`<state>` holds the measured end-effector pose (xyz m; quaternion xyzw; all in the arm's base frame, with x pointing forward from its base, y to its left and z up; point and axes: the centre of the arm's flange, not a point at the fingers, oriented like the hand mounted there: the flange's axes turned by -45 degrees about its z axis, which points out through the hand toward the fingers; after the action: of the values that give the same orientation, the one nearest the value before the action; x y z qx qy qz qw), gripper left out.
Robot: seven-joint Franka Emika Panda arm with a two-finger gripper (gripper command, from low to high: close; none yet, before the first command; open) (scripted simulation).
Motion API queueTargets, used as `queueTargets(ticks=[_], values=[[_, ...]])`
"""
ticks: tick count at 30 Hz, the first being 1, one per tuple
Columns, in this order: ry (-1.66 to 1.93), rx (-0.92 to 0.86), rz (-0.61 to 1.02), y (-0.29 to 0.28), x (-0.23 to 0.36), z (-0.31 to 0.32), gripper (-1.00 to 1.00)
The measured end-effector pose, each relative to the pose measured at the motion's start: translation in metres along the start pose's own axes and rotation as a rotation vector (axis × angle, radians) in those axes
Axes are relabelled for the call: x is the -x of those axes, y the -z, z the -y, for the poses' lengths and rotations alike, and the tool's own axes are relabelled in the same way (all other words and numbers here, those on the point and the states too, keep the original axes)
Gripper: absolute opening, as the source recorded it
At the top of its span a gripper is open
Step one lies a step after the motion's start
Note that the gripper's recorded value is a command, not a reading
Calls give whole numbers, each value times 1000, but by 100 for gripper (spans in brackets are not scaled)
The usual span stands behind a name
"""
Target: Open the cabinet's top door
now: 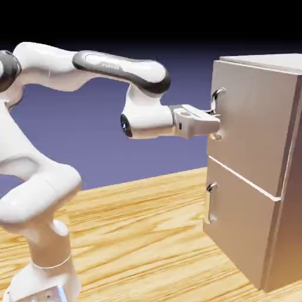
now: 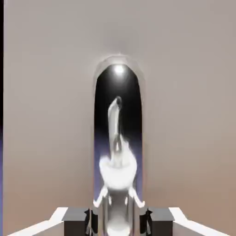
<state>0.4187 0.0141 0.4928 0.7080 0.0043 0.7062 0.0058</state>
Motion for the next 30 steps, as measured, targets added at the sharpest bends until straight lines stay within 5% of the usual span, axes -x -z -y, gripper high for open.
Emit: queueTargets(ticks=[30], values=[[-13, -597, -6, 122, 3, -126, -100]])
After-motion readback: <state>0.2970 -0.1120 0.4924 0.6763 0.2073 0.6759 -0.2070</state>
